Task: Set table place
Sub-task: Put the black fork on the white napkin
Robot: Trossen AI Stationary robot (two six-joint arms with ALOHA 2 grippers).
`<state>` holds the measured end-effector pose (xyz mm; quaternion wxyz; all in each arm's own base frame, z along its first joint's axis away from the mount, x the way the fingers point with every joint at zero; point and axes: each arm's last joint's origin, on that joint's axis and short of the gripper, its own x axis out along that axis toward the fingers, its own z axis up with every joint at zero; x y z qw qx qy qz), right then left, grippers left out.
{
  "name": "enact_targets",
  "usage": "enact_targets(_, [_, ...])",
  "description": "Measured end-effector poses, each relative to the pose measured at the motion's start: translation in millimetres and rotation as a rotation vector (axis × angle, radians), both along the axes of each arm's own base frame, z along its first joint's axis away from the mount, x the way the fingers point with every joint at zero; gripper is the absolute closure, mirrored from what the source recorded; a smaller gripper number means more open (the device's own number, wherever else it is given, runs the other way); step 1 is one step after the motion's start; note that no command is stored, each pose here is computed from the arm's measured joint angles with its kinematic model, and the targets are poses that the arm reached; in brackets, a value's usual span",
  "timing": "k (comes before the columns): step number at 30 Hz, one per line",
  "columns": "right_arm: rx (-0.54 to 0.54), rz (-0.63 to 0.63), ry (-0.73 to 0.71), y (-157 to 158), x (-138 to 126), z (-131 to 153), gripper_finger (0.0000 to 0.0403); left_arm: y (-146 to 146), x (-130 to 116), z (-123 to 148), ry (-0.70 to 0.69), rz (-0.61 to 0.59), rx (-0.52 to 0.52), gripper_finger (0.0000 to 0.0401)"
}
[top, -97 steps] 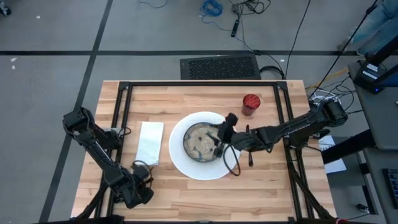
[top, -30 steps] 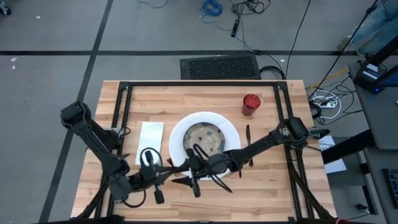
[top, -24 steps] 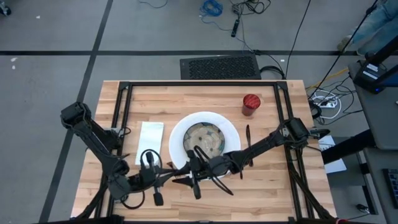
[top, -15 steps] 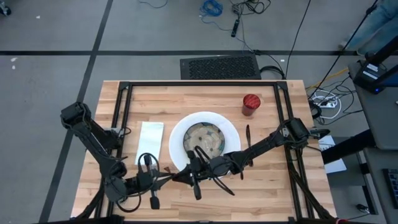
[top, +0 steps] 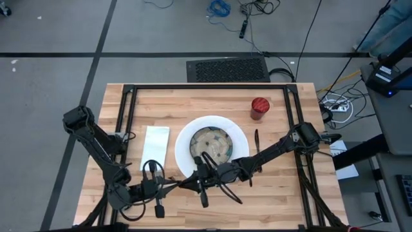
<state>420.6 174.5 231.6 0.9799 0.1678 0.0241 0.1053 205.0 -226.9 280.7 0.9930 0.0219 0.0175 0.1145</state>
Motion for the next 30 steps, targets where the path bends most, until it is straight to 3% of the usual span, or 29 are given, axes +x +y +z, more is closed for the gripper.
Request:
enact_targets(5, [-0.007,0.001,0.008,1,-1,-1,0.0403,0,0,0,-0.001,-0.009,-0.004,0.0392])
enact_targets(16, [-0.036,-0.043,0.145,-6,1,-15,0.0402,0,-1,0,-0.002,0.010,-0.009,0.0300])
enact_targets(23, [-0.109,-0.114,0.383,-29,2,-38,0.0402,-1,-14,8,-0.013,0.057,0.002,0.0291])
enact_targets(26, [-0.158,-0.142,0.501,-37,-2,-49,0.0402,1,-18,9,-0.020,0.055,-0.081,0.0291])
enact_targets(30, [-0.307,-0.258,0.712,-42,-8,-47,0.0402,11,-12,-8,0.050,0.052,-0.197,0.0291])
